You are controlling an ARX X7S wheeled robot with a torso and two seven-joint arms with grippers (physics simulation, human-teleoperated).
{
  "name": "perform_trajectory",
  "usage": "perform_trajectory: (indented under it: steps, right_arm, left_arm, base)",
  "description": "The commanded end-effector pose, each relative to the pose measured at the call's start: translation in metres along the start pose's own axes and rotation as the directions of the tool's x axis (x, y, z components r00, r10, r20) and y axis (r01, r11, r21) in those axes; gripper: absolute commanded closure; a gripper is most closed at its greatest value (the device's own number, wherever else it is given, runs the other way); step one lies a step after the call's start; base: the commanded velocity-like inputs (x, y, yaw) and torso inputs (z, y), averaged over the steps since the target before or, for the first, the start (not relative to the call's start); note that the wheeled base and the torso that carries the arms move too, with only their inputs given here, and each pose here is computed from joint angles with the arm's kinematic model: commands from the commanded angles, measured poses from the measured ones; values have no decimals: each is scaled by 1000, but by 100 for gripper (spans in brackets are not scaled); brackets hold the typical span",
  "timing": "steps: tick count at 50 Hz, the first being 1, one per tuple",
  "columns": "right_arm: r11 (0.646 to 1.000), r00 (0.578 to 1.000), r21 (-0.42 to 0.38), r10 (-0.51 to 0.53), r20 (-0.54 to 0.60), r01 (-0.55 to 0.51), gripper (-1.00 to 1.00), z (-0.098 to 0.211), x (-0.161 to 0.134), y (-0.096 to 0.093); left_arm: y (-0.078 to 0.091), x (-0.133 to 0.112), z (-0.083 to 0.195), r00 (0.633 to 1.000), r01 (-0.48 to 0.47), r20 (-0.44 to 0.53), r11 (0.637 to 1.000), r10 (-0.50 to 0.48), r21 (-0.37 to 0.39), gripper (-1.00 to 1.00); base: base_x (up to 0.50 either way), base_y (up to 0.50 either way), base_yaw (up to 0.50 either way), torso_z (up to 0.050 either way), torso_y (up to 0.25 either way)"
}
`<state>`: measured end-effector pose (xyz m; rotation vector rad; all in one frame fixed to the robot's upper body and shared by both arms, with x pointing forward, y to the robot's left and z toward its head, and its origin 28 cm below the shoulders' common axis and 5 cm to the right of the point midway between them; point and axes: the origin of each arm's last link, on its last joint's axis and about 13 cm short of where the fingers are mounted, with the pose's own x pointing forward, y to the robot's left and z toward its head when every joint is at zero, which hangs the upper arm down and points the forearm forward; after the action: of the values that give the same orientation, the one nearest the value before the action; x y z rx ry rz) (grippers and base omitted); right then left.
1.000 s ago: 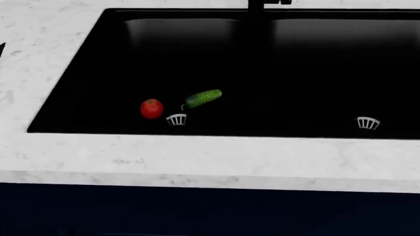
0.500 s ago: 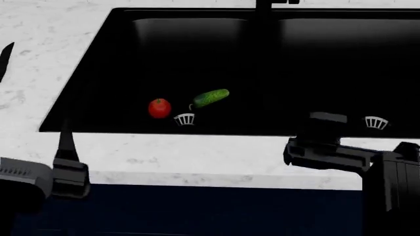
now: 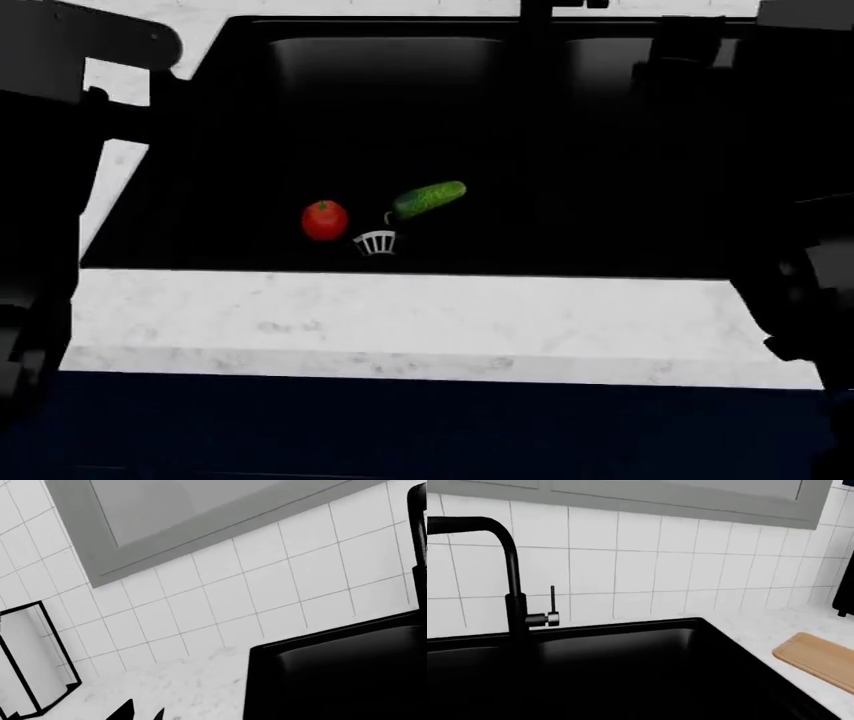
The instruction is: Pick the vegetables from the sink and place them on the cutting board.
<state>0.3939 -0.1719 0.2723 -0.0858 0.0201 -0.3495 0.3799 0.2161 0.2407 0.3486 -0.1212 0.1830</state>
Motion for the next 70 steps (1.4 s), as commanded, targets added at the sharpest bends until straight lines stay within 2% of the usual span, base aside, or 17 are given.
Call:
perform_trajectory:
  steps: [1, 21, 24, 28, 30, 31, 32, 33, 40, 43, 47, 50, 55, 58, 63, 67, 70]
  right_arm:
    - [982, 997, -175, 75, -28, -78, -100, -1, 35, 15]
    - [974, 997, -213, 77, -8, -77, -100, 19, 36, 0]
    - [952, 990, -272, 135, -41, -141, -100, 22, 36, -3]
    - [888, 950, -337, 292, -111, -313, -100, 30, 33, -5]
    - [804, 887, -375, 401, -230, -461, -100, 27, 20, -12]
    - [781, 874, -391, 433, -221, -486, -100, 32, 15, -10]
    - [766, 848, -365, 465, -253, -529, -100, 34, 9, -14]
    - [712, 816, -399, 502, -286, -578, -100, 36, 0, -17]
    - [594, 734, -435, 583, -347, -677, -100, 59, -36, -32]
    - [526, 696, -457, 584, -418, -717, -100, 65, -54, -36]
    - [477, 672, -480, 598, -437, -736, -100, 73, -69, -37]
    - [441, 642, -474, 615, -458, -762, -100, 75, -79, -37]
    - [323, 548, -461, 652, -524, -826, -100, 65, -98, -28]
    - [301, 527, -455, 664, -531, -838, -100, 62, -102, -24]
    - [208, 448, -438, 689, -570, -875, -100, 44, -116, -17]
    - [148, 369, -380, 698, -615, -913, -100, 40, -127, -18]
    - [152, 376, -383, 684, -625, -911, -100, 40, -128, -22]
  left_arm:
    - [-4, 37, -22, 995, 19, -98, 1000, -21, -16, -100]
    - [12, 53, -21, 997, 5, -76, 1000, -7, -25, -100]
    - [19, 54, -15, 998, 18, -52, 1000, -19, -18, -100]
    - [27, 56, -3, 997, 66, -41, 998, -67, -11, -100]
    - [32, 55, 1, 988, 156, -27, 987, -155, 36, -100]
    - [32, 55, 1, 988, 156, -27, 987, -155, 36, -100]
    - [34, 55, -1, 977, 211, -33, 975, -210, 66, -100]
    - [36, 52, 0, 962, 275, -20, 957, -274, 92, -100]
    - [48, 29, 15, 878, 475, -15, 867, -478, 152, -100]
    - [50, 5, 14, 774, 622, -39, 746, -632, 238, -100]
    - [55, -16, 16, 670, 721, -51, 633, -740, 280, -100]
    - [58, -36, 14, 537, 824, -105, 494, -837, 279, -100]
    - [61, -56, 12, 469, 861, -128, 420, -874, 287, -100]
    - [60, -65, 12, 418, 880, -153, 358, -895, 311, -100]
    - [54, -82, 13, 318, 912, -170, 252, -933, 324, -100]
    - [52, -86, 14, 286, 919, -173, 218, -943, 330, -100]
    - [53, -85, 15, 285, 920, -178, 216, -942, 327, -100]
  base:
    - [500, 0, 0, 0, 0]
    - [500, -5, 0, 0, 0]
    - [500, -18, 0, 0, 0]
    - [500, -19, 0, 0, 0]
    - [500, -14, 0, 0, 0]
    - [500, -20, 0, 0, 0]
    - [0, 0, 0, 0, 0]
    - [0, 0, 0, 0, 15]
    - [0, 0, 0, 0, 0]
    - [0, 0, 0, 0, 0]
    - [0, 0, 0, 0, 0]
    - [0, 0, 0, 0, 0]
    - [0, 0, 0, 0, 0]
    - [0, 0, 0, 0, 0]
    - [0, 0, 0, 0, 0]
    - [172, 0, 0, 0, 0]
    - [500, 0, 0, 0, 0]
